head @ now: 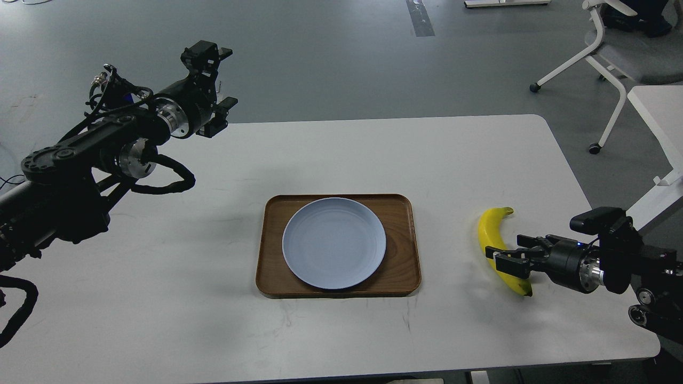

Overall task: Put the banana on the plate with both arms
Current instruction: 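Lower the right gripper to the yellow banana and grasp it, then lift the banana with the right gripper and carry it over the plate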

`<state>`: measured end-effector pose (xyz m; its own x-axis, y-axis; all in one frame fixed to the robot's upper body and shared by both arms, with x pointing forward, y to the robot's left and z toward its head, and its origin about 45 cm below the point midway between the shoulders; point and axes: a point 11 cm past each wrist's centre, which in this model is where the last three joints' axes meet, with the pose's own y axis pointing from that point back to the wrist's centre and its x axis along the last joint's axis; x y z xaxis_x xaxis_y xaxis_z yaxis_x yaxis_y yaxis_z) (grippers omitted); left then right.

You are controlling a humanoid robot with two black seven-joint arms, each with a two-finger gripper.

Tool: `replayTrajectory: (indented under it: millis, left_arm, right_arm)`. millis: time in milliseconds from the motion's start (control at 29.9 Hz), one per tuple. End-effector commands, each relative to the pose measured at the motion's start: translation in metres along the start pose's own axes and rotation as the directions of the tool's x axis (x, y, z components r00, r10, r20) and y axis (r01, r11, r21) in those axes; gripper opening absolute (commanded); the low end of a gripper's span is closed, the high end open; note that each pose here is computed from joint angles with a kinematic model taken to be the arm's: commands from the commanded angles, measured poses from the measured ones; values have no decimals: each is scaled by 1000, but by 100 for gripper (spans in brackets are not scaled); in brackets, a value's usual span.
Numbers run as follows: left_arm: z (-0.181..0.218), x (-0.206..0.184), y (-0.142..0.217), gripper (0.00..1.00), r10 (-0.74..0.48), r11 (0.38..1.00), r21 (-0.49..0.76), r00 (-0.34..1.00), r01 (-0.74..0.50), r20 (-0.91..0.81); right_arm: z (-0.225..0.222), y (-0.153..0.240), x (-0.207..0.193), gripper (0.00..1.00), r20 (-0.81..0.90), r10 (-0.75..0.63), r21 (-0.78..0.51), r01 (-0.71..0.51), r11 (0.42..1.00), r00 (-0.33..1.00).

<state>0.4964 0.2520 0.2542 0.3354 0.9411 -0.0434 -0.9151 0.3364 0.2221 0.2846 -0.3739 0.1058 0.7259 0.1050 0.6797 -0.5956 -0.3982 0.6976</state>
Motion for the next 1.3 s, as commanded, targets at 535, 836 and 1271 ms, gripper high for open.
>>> replayTrajectory:
  millis: [535,836,1271]
  left_arm:
    - [-21,-6,1,98,-8,999,35,1000,8,2]
    - [-21,-3,2,98,-1,999,38,1000,1,7]
    - [-32,14,11,98,27,998,59,1000,-28,5]
  right_arm:
    - [-63,-36,79,0,-115,266,265,-228,937,957]
    - [-149,-73,101,0,-325,270,512,-71,856,906]
    - [-220,-125,104,0,-493,267,561,68,825,828]
